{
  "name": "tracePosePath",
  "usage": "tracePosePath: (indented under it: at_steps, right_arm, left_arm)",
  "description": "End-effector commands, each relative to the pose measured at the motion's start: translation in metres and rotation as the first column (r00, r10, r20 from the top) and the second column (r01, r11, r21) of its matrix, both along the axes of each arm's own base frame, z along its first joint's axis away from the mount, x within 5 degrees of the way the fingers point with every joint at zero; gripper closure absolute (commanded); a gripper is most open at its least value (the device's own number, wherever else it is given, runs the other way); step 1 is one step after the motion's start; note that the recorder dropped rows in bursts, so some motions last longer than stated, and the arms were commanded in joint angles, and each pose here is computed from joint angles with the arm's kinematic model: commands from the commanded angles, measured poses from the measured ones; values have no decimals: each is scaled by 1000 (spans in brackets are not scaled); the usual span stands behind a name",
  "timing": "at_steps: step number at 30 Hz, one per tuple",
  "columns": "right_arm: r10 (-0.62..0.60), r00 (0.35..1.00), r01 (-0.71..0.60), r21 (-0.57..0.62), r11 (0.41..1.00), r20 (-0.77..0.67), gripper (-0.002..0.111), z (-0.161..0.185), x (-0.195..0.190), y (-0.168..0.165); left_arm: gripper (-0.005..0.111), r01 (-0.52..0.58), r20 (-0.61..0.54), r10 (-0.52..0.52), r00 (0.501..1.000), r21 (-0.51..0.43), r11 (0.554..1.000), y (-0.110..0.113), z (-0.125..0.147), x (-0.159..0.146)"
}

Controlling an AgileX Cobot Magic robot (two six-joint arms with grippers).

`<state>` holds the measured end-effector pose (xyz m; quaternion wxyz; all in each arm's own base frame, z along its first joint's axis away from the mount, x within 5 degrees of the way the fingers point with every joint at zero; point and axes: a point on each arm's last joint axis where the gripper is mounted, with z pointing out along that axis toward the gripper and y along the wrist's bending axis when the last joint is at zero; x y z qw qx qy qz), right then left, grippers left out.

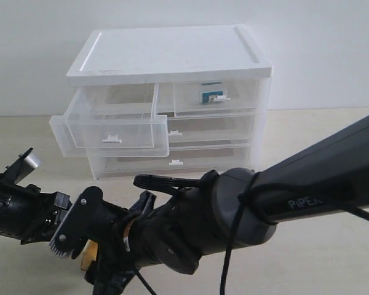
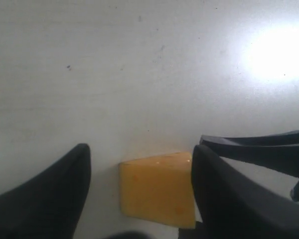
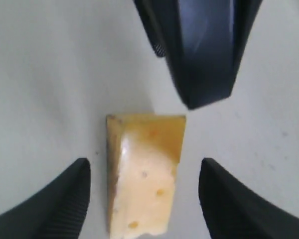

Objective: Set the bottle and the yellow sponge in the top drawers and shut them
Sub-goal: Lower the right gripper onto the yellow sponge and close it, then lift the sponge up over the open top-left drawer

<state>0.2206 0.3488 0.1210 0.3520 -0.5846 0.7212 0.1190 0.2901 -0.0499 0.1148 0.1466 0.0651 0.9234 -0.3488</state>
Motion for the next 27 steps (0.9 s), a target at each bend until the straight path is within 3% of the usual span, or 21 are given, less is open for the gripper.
tracePosePath:
  at_steps: [1, 9, 11, 16, 23, 27]
  right_arm:
    - [12, 999, -13, 25, 1000, 31, 51, 5, 8, 12]
    - [9, 1000, -10, -38, 999, -14, 55, -13, 14, 24]
    - [3, 1000, -4, -36, 999, -19, 66, -12, 14, 24]
    - [0, 1000, -2, -50, 999, -30, 109, 1, 12, 21]
    - [-19, 997, 10, -108, 994, -78, 108, 36, 5, 8]
    - [-37, 996, 31, -76, 997, -76, 108, 66, 1, 2]
  left_arm:
    - [51, -5, 3, 5, 1000, -1, 1000, 1, 1, -1]
    - [51, -5, 2, 5, 1000, -6, 1000, 0, 1, -1]
    - [51, -5, 2, 5, 1000, -6, 1000, 0, 1, -1]
    - [51, -5, 2, 5, 1000, -6, 1000, 0, 1, -1]
    - [51, -5, 2, 5, 1000, -6, 1000, 0, 1, -1]
    - [51, -5, 2, 5, 1000, -6, 1000, 0, 1, -1]
